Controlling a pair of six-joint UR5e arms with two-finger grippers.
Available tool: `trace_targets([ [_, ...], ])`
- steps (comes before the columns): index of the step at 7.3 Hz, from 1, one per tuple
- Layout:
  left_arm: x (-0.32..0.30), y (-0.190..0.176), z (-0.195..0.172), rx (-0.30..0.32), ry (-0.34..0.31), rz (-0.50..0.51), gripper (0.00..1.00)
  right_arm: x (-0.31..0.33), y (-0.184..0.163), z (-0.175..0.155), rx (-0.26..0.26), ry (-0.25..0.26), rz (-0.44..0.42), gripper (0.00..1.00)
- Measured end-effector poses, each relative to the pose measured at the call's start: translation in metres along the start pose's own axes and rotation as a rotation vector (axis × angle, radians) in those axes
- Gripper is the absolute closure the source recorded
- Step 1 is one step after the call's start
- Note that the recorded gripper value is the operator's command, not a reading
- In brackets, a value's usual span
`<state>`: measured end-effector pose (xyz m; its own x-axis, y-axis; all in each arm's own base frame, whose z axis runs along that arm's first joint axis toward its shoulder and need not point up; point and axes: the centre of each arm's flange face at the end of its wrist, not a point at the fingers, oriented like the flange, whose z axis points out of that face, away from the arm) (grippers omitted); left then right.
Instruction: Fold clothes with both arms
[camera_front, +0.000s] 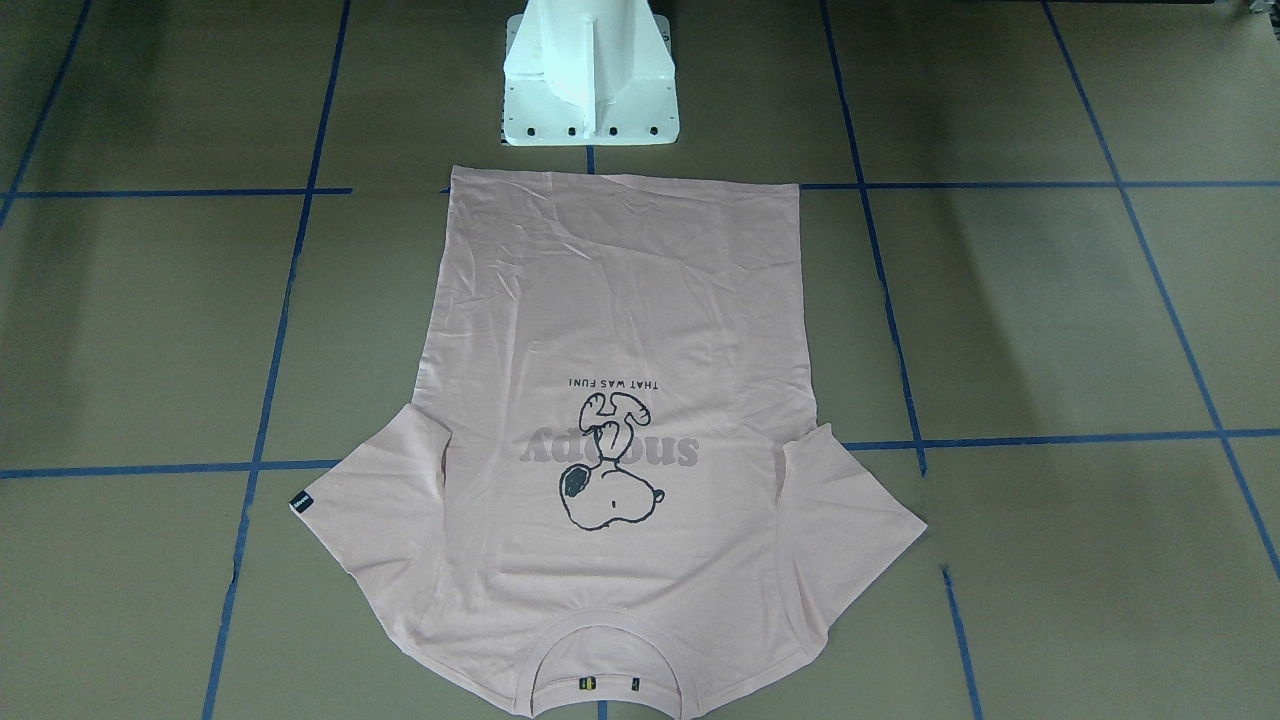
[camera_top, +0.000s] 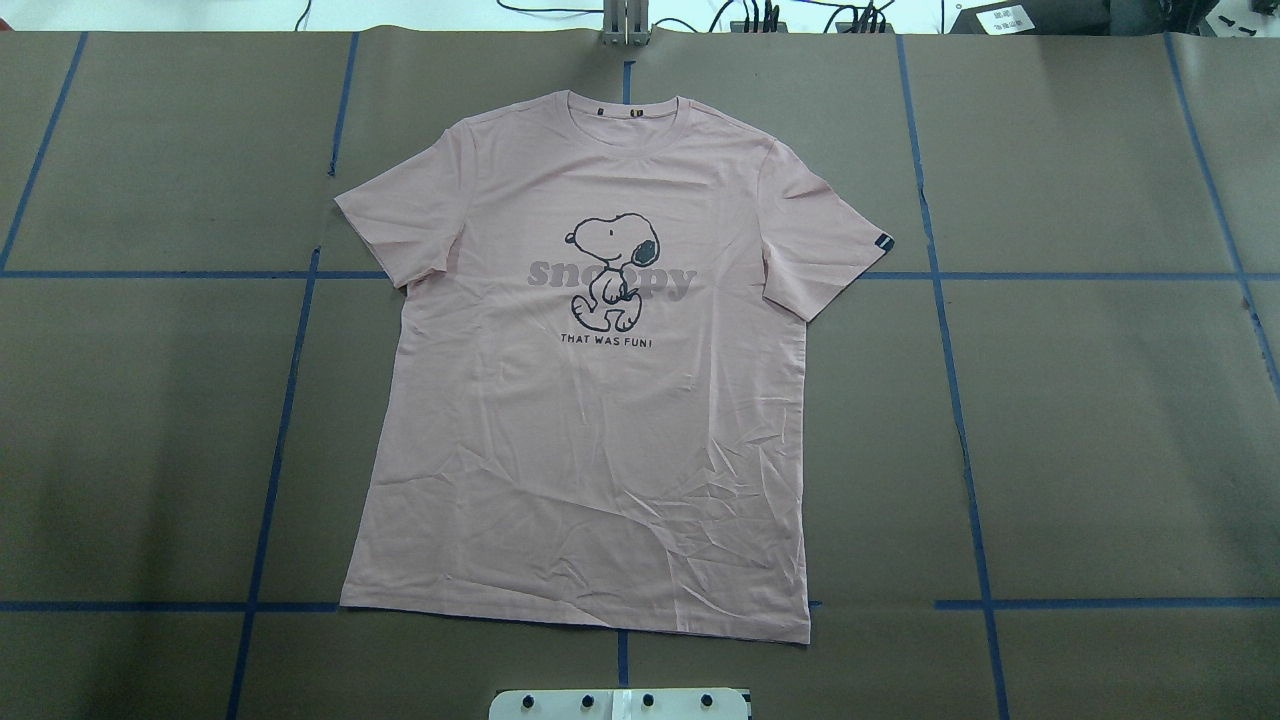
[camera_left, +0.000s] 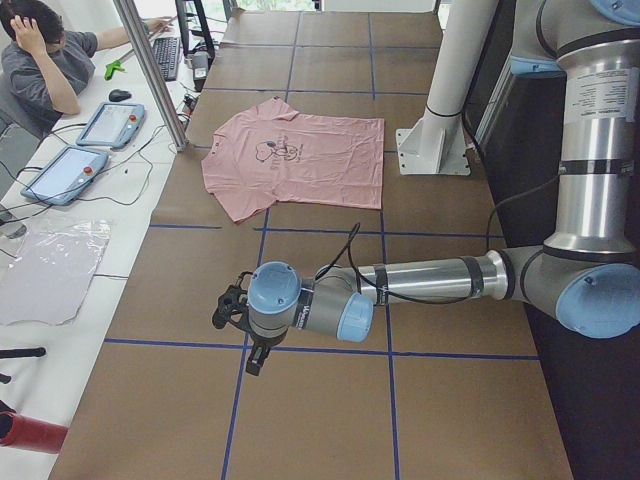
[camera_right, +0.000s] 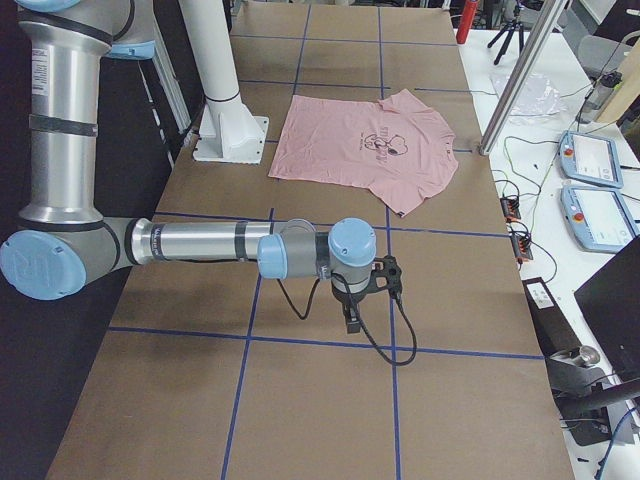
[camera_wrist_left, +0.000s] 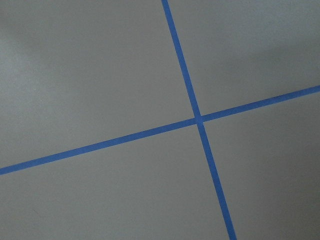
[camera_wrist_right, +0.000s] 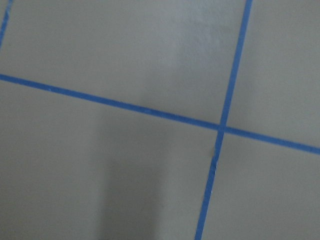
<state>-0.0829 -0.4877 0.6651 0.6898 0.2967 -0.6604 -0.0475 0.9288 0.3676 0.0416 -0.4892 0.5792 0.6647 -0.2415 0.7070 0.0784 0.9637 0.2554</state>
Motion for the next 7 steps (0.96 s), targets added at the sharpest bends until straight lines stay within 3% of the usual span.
trace_targets([
  [2,0.013,-0.025,-0.015,0.111,-0.018,0.115,0.00,-0.019,-0.034,-0.019,0.088,0.005,-0.096,0.00],
  [4,0.027,-0.055,-0.032,0.229,-0.036,0.235,0.00,-0.025,-0.042,-0.025,0.122,0.010,-0.127,0.00],
  [6,0.038,-0.085,-0.045,0.311,-0.027,0.217,0.00,-0.037,-0.055,-0.035,0.148,0.010,-0.120,0.00],
  [7,0.042,-0.092,-0.049,0.332,-0.017,0.181,0.00,-0.059,-0.078,-0.040,0.167,0.006,-0.061,0.00],
])
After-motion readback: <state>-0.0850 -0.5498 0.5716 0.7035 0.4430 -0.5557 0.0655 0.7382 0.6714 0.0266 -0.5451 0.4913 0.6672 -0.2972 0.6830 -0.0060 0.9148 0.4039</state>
